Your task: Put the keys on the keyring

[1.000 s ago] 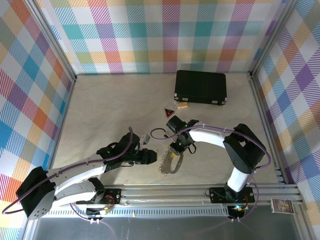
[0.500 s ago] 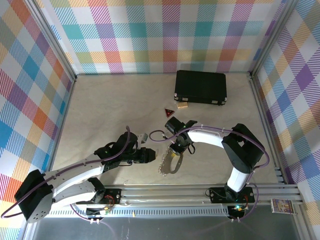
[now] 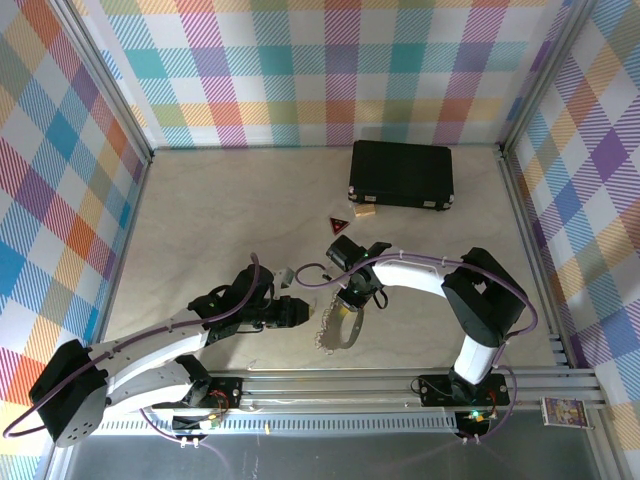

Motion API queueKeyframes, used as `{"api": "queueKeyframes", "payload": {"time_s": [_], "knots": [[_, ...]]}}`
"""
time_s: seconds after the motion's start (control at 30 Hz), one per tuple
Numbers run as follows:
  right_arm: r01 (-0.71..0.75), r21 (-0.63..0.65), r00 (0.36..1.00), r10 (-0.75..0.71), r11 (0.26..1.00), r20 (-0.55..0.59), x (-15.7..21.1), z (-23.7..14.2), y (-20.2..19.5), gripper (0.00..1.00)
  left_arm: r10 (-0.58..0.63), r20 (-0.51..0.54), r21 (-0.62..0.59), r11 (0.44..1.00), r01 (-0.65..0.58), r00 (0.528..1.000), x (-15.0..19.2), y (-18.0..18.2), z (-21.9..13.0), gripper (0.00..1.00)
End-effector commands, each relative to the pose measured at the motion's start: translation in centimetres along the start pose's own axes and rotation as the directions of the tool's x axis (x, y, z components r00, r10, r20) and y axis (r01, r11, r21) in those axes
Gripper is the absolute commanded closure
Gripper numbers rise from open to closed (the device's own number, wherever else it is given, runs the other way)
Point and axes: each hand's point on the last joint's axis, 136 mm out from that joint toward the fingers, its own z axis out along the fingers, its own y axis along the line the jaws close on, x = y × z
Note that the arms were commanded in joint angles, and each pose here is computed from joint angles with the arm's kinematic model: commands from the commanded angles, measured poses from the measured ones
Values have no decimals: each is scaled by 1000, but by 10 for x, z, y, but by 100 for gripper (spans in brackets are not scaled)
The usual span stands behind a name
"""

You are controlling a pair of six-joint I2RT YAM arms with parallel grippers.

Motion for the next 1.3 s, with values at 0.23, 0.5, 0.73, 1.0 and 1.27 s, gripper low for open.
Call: {"api": "queueKeyframes", "payload": {"time_s": [0.23,0.5,0.73,1.0,1.27], "knots": [[37,-14,999,-37,999,38,-16,-4,6,68,-12,8,33,999,11,1000,0,-1,-1,68],[41,0,999,-41,999,28,-15,-1,4,75,-13,12,38,999,13,1000,0,-2,-1,68],[44,15,998,-45,999,33,-14,-4,2,83,-13,15,37,999,12,1000,0,-2,-3,69],[40,25,997,-41,999,72,-15,-14,1,92,10,30,40,999,-11,999,-3,-6,-9,70],[104,-71,957,-80,992,279,-31,-56,27,99,139,86,74,987,-145,987,-18,-34,-35,73]]}}
